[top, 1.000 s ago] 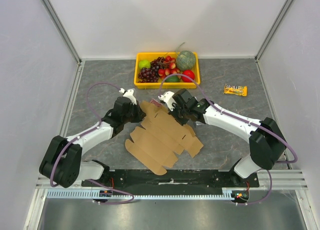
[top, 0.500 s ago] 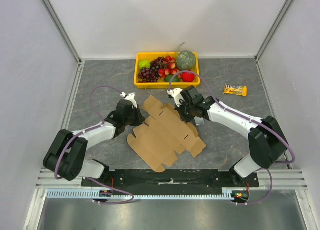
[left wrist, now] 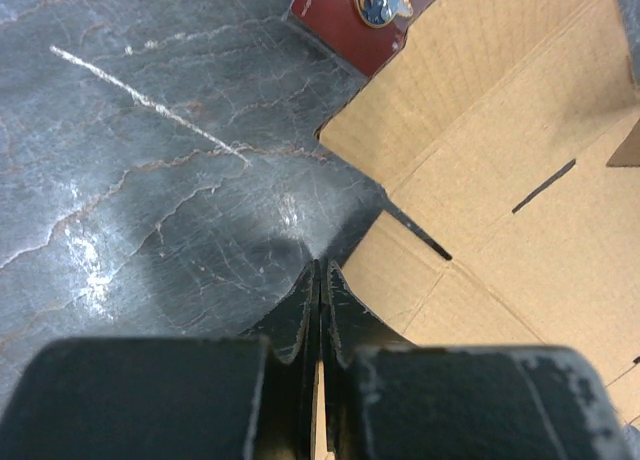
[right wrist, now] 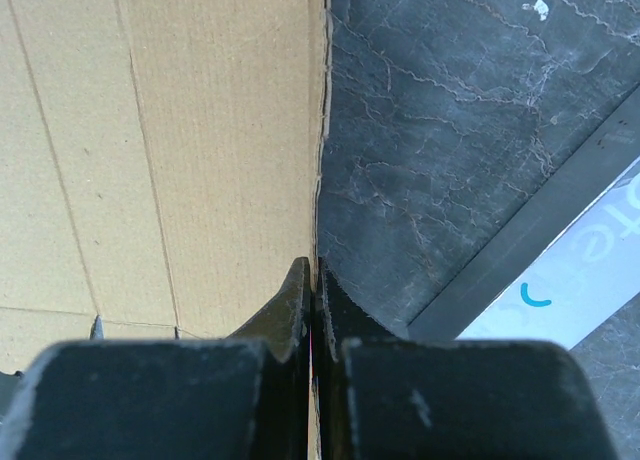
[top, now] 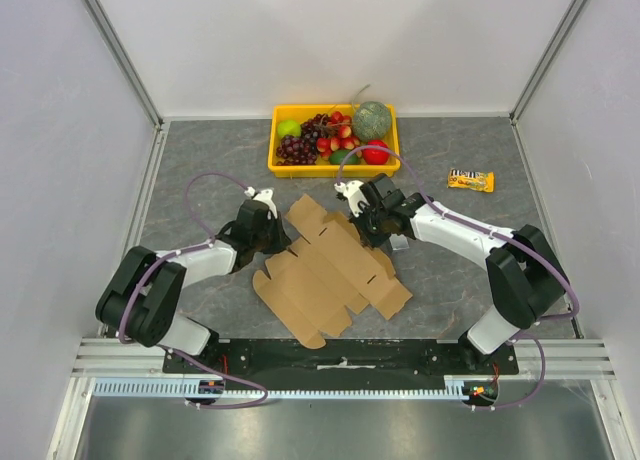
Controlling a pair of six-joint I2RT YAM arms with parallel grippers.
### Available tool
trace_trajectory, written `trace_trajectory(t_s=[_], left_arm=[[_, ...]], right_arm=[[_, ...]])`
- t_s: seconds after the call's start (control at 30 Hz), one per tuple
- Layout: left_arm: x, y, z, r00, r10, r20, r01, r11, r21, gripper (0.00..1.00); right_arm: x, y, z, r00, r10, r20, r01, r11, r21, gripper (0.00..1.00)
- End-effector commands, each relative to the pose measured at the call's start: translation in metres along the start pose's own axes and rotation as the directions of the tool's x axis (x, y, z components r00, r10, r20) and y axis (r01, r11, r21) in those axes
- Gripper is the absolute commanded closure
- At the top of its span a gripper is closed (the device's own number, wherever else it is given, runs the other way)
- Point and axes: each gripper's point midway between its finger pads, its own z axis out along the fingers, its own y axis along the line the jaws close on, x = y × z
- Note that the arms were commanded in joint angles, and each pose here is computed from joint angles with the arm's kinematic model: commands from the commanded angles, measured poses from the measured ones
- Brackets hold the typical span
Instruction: Fold the paper box
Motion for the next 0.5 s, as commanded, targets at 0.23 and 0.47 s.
trace_trajectory(t_s=[0.23,0.47], left_arm=[[-0.055,0.008,0.004,0.993,-0.022,0.113,0.024,1.0,-0.01,0.96],[-0.045,-0.004,0.008,0.997,-0.03,0.069,0.023,0.996,0.088,0.98]], right_arm=[[-0.012,0.01,-0.011,0.997,-0.032,0.064,0.036,0.998,-0.059,1.0],[-0.02,0.007,-0.017,0.995,-0.037,0.094,0.041,0.998,-0.037,1.0]])
